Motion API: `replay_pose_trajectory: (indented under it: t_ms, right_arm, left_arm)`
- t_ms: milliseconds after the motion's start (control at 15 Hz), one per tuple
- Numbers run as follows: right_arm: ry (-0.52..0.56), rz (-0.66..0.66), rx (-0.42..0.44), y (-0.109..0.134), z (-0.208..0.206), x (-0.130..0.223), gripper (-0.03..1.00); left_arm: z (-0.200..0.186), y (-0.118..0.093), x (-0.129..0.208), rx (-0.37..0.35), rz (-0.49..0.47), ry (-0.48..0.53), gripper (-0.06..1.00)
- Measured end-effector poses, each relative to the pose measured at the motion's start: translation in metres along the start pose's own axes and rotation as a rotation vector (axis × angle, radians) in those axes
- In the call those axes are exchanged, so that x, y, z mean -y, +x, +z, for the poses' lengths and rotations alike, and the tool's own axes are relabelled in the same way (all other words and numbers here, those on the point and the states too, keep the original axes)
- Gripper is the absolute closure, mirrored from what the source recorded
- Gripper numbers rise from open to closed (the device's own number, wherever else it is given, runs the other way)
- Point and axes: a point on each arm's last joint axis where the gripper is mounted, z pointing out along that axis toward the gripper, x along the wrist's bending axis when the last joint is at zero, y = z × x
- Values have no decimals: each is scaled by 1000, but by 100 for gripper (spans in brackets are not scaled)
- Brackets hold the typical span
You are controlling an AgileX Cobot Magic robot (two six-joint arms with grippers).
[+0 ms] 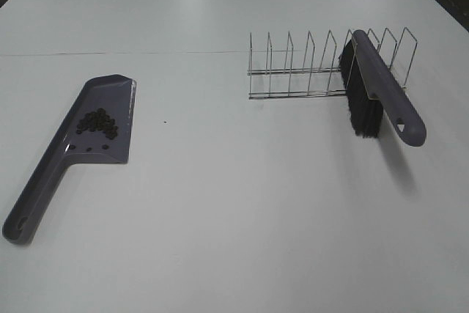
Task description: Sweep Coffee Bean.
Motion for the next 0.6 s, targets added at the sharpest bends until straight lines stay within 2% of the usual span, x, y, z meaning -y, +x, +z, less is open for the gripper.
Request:
replay_pose_trajectory:
  t_ms: [600]
  right_arm:
    - [0,0,0,0,0,0,1]
  left_arm:
    - [0,0,0,0,0,0,3]
